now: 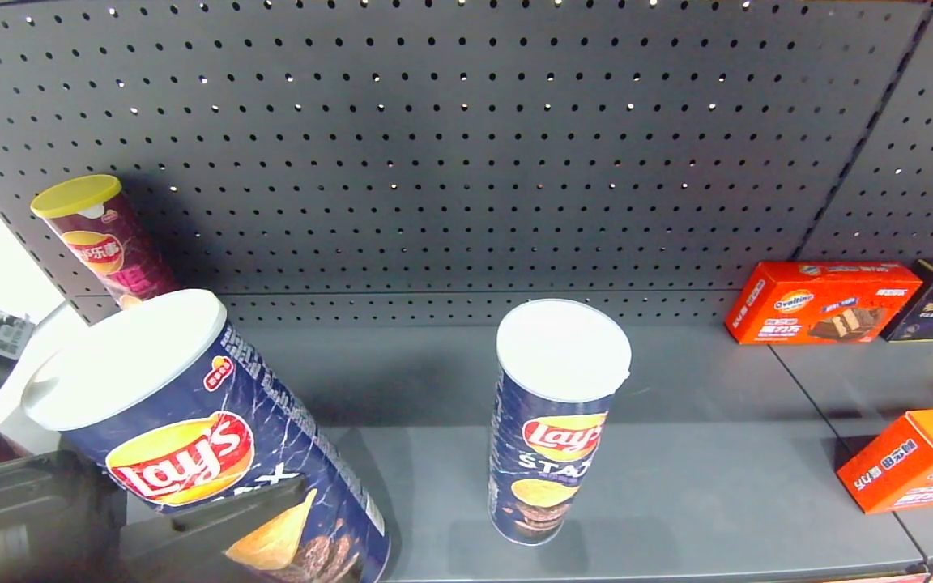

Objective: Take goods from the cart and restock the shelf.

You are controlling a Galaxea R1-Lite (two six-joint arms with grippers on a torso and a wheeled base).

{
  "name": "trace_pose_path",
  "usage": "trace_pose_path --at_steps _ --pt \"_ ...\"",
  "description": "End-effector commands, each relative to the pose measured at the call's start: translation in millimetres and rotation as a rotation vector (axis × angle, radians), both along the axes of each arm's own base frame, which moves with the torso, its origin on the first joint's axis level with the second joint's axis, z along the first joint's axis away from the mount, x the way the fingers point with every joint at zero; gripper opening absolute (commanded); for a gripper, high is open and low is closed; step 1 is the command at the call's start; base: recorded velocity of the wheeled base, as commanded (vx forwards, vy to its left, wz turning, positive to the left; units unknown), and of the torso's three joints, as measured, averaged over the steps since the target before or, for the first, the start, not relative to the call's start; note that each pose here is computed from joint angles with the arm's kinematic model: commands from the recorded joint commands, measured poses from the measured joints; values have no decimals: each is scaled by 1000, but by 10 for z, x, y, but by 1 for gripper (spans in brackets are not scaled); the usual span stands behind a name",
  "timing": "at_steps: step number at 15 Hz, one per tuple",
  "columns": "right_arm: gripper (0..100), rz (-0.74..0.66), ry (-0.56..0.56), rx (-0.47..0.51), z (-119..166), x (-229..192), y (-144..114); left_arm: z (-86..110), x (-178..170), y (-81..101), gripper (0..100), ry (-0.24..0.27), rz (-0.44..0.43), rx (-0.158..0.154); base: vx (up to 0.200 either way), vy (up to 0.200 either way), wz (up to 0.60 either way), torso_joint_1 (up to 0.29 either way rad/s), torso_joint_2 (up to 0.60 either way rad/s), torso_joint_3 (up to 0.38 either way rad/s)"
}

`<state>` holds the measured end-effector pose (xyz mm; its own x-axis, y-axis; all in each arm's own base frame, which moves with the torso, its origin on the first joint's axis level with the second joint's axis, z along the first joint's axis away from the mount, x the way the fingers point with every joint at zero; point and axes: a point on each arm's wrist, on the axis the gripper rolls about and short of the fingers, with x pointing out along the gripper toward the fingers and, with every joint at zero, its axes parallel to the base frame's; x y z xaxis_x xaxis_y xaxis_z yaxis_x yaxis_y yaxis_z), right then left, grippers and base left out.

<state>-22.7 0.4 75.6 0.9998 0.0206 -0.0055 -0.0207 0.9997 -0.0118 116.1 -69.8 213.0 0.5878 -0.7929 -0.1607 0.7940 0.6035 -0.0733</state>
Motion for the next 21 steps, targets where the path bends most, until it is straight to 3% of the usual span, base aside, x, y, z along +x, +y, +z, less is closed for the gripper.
trace_pose_path --at_steps 1,4,8,12,14,15,17,21 --pt "100 1 2 0 -1 1 0 0 8 -4 0 2 0 1 0 0 0 0 0 0" --pt "100 1 2 0 -1 1 0 -9 39 -20 0 11 -1 8 0 0 0 0 0 0" --pt "100 1 2 0 -1 1 0 210 229 -112 0 -23 7 -7 0 0 0 0 0 0" --pt "100 1 2 0 -1 1 0 355 568 -280 0 -10 -11 -8 0 0 0 0 0 0" --pt "100 1 2 0 -1 1 0 392 770 -361 0 8 -15 9 0 0 0 0 0 0" --pt "100 1 2 0 -1 1 0 371 927 -406 0 18 -12 57 0 0 0 0 0 0" --pt "100 1 2 0 -1 1 0 337 1063 -479 0 2 -26 93 0 0 0 0 0 0" --pt "100 1 2 0 -1 1 0 378 1319 -639 0 -9 -41 95 0 0 0 0 0 0"
